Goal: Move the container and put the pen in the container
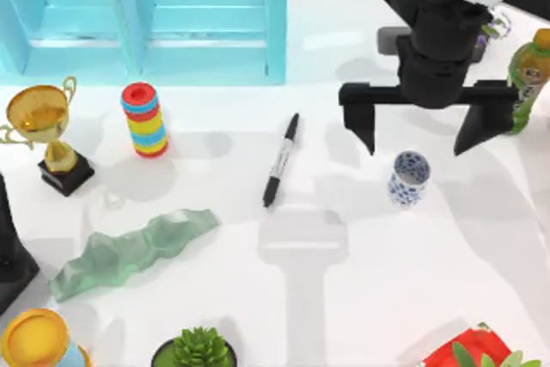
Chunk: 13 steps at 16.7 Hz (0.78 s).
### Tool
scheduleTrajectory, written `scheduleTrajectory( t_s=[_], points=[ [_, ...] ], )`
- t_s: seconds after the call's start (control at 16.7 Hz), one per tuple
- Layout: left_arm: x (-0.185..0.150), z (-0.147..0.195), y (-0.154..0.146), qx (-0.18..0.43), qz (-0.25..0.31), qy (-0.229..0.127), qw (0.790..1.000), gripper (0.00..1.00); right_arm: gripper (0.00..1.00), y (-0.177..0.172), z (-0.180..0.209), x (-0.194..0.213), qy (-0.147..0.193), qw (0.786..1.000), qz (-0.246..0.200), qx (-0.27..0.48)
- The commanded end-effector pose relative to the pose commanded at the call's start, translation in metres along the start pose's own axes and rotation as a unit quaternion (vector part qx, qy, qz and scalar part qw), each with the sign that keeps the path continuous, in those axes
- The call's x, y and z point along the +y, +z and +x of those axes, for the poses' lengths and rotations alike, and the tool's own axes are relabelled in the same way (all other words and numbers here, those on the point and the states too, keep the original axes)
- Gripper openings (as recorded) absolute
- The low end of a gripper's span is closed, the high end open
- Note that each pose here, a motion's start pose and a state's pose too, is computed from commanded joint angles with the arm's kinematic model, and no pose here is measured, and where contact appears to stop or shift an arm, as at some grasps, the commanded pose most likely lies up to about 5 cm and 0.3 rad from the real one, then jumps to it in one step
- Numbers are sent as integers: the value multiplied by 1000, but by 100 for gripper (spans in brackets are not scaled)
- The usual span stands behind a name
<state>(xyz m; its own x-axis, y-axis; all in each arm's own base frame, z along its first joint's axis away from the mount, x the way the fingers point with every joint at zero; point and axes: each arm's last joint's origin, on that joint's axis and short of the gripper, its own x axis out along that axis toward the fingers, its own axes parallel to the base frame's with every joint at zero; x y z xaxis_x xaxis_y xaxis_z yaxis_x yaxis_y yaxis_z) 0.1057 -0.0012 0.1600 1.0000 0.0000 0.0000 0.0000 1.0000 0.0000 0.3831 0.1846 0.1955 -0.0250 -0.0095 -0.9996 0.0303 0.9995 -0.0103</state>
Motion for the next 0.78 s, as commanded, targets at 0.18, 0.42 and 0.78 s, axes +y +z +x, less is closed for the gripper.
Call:
scheduleTrajectory(
  t_s=[0.18,0.42,0.78],
  points=[
    [0,0,0,0,0,0,1000,100,100,3,-47,3,3,1000,-2,-7],
    [0,0,0,0,0,0,1000,100,100,-6,-101,0,5,1000,-7,-10],
    [0,0,0,0,0,0,1000,100,100,-13,-120,-4,5,1000,-9,-11]
  ],
)
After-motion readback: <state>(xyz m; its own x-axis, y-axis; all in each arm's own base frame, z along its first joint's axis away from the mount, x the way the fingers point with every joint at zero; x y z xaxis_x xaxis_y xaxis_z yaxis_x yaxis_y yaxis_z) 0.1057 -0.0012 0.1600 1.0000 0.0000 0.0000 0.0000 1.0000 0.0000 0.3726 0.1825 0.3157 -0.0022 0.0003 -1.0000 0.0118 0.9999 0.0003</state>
